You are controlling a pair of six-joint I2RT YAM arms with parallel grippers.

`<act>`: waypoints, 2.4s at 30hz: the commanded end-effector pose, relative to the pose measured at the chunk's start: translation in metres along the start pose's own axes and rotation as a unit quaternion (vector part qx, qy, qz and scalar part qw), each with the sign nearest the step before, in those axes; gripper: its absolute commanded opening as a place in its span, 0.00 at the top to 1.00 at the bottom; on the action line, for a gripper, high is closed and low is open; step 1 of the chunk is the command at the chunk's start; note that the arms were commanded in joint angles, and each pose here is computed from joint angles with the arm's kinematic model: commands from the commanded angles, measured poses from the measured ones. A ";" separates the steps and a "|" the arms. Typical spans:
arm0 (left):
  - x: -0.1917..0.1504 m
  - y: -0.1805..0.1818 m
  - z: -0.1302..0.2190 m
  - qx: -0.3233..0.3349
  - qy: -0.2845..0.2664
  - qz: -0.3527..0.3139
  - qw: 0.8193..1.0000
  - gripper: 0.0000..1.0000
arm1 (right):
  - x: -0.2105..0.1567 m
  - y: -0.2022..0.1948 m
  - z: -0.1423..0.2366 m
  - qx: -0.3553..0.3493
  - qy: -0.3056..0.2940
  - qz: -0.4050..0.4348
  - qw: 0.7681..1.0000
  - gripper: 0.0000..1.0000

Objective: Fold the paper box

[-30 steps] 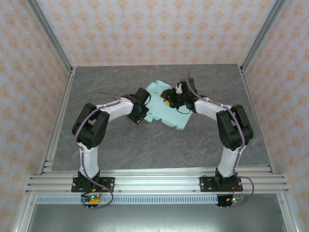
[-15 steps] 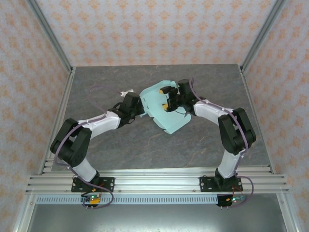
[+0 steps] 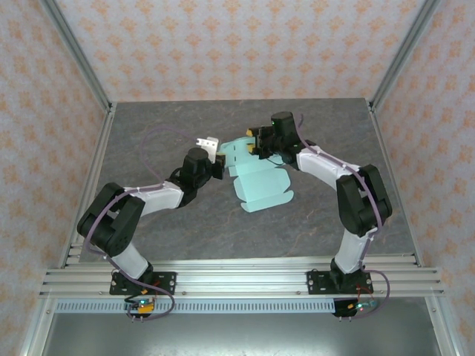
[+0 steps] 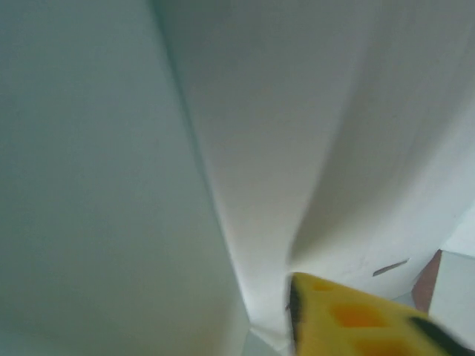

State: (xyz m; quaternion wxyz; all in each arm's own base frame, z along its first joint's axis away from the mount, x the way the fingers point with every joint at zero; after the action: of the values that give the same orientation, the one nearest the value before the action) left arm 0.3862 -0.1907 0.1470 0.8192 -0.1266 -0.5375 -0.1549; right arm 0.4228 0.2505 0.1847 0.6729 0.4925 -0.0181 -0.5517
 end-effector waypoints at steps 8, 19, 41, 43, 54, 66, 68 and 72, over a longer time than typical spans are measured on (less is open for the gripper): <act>0.000 0.011 -0.006 -0.010 -0.017 -0.008 1.000 0.79 | 0.001 0.011 0.003 0.051 0.016 0.071 0.996 0.94; 0.001 0.024 -0.005 -0.024 -0.035 0.068 0.997 0.52 | 0.014 -0.002 -0.006 0.102 0.022 0.098 0.990 0.94; -0.001 0.037 -0.010 -0.023 -0.025 0.099 0.995 0.41 | 0.038 -0.022 -0.027 0.072 -0.020 0.125 0.989 0.82; 0.002 0.037 -0.011 -0.026 -0.033 0.103 0.994 0.39 | 0.036 -0.019 -0.030 0.077 -0.012 0.126 0.989 0.81; 0.005 0.011 -0.038 -0.102 -0.034 0.141 0.984 0.36 | 0.034 -0.027 -0.034 0.076 -0.014 0.119 0.990 0.81; -0.019 -0.009 -0.041 -0.114 0.027 0.115 0.986 0.40 | 0.029 -0.028 -0.038 0.101 -0.001 0.109 0.989 0.81; -0.024 -0.010 -0.041 -0.108 0.042 0.104 0.988 0.41 | 0.027 -0.027 -0.039 0.105 0.006 0.107 0.989 0.81; -0.026 -0.010 -0.043 -0.103 0.070 0.090 0.988 0.44 | 0.026 -0.025 -0.036 0.113 0.005 0.105 0.988 0.81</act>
State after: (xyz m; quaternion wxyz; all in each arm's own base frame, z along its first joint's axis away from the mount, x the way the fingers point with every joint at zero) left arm 0.4163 -0.2090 0.1230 0.8221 -0.2720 -0.4862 -0.1172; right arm 0.4335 0.2548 0.1300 0.6823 0.5470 -0.1154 -0.4711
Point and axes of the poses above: each hand's point on the last joint's axis, 136 mm out from that joint toward the fingers, its own z axis back along the fingers, its own y axis along the line the jaws close on, x = y × z, the point moved 4 cm from there along z, back along the fingers, and after that the axes turned 8 degrees about -z, right-handed, at the moved point
